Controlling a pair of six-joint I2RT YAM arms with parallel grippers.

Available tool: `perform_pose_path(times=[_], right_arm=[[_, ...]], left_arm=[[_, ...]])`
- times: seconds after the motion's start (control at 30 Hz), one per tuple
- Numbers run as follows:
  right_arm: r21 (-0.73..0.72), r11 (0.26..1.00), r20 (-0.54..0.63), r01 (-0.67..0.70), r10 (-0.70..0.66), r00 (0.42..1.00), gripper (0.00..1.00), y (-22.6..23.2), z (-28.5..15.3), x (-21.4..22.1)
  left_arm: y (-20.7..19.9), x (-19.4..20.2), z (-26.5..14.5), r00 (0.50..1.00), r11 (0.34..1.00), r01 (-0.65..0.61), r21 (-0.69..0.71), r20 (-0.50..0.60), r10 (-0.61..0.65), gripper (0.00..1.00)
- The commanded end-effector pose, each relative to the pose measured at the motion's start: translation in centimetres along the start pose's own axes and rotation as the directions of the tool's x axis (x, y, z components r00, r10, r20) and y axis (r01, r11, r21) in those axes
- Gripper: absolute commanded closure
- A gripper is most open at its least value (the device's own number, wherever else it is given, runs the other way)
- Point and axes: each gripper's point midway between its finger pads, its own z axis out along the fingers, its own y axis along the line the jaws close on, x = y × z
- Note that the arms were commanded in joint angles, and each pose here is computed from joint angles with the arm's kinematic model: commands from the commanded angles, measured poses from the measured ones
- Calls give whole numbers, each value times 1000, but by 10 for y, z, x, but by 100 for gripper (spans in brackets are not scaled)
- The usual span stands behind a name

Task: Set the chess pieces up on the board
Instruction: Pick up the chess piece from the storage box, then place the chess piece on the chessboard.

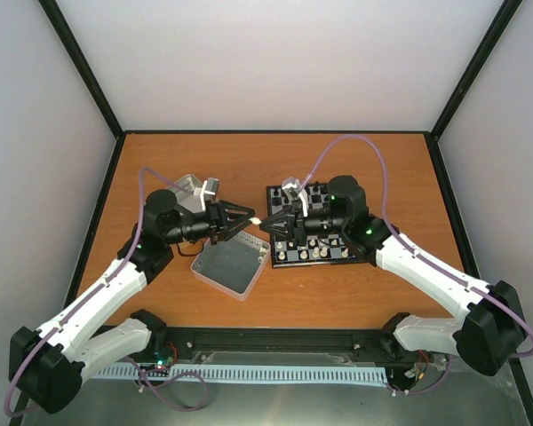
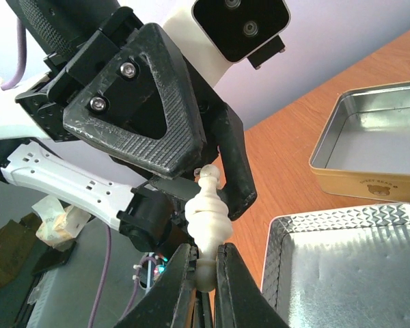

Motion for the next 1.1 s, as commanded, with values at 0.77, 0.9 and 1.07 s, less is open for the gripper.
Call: perform_pose_path(times=[0.77, 0.9, 1.07], right_arm=[[206, 972, -6, -115, 119, 993, 97, -41, -22, 5], [472, 821, -52, -322, 390, 919, 97, -99, -64, 38], [757, 440, 4, -484, 737, 676, 97, -143, -136, 108]], left_arm=[[12, -29, -11, 975, 968, -150, -203, 130, 178, 99], [29, -53, -16, 932, 872, -272, -407, 116, 344, 99], [47, -78, -7, 882, 743, -391, -544, 11, 472, 99]])
